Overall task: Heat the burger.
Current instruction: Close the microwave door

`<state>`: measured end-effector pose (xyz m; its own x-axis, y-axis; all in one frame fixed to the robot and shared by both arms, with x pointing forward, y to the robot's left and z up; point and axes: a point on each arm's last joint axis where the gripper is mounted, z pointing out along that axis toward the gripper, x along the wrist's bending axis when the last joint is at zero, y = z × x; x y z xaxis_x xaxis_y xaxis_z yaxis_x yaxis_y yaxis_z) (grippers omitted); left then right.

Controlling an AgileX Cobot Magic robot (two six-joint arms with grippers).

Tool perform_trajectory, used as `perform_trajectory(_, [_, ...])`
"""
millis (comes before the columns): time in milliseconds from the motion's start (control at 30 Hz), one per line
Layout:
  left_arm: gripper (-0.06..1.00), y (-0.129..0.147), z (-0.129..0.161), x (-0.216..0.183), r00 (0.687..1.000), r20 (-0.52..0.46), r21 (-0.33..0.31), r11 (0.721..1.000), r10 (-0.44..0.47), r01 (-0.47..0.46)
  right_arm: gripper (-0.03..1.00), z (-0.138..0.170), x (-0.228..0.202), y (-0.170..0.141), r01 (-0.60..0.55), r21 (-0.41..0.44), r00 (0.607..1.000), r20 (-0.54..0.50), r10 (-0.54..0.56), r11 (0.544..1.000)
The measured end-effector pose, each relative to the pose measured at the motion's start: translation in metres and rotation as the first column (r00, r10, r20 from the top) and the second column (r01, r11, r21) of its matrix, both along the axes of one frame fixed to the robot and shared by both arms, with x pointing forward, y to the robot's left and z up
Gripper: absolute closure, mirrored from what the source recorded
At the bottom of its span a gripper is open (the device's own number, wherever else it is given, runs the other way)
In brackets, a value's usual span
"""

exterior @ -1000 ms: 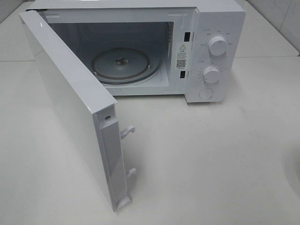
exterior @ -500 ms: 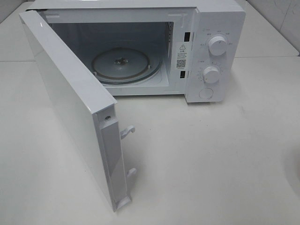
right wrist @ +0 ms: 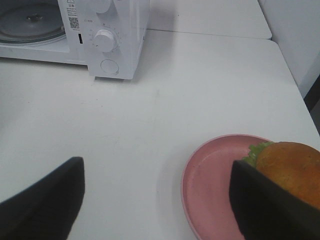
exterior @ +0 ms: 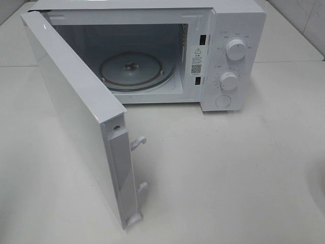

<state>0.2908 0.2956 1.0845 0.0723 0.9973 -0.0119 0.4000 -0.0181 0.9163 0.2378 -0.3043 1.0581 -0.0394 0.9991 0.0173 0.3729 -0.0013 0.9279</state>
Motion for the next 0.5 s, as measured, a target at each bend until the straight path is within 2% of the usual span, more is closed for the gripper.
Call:
perform_trajectory(100, [0.94,0.000,0.002,0.010,1.000,0.021,-0.002,1.000,0.005,-0.005,0.21,0.000,0.000,0.000,0.000,0.000,1.000,0.000,0.000,1.000])
perform_trajectory(200, [0.94,0.000,-0.001,0.025,0.994,0.106,-0.018,1.000,0.016,-0.014,0.21,0.000,0.000,0.000,0.000,0.000,1.000,0.000,0.000,1.000])
perform_trajectory(267, [0.94,0.000,-0.002,0.027,0.992,0.122,-0.024,1.000,0.018,-0.015,0.21,0.000,0.000,0.000,0.000,0.000,1.000,0.000,0.000,1.000])
perform_trajectory(300, [0.94,0.000,-0.006,0.034,0.986,0.164,-0.034,0.999,0.027,-0.021,0.21,0.000,0.000,0.000,0.000,0.000,1.000,0.000,0.000,1.000])
perform_trajectory(367, [0.94,0.001,-0.009,0.037,0.984,0.176,-0.035,0.999,0.030,-0.024,0.21,0.000,0.000,0.000,0.000,0.000,1.000,0.000,0.000,1.000])
perform_trajectory(400, [0.94,0.001,-0.011,0.042,0.974,0.221,-0.038,0.999,0.039,-0.031,0.21,0.000,0.000,0.000,0.000,0.000,1.000,0.000,0.000,1.000])
perform_trajectory(500, [0.94,0.002,-0.017,0.051,0.966,0.253,-0.041,0.998,0.049,-0.040,0.21,0.000,0.000,0.000,0.000,0.000,1.000,0.000,0.000,1.000])
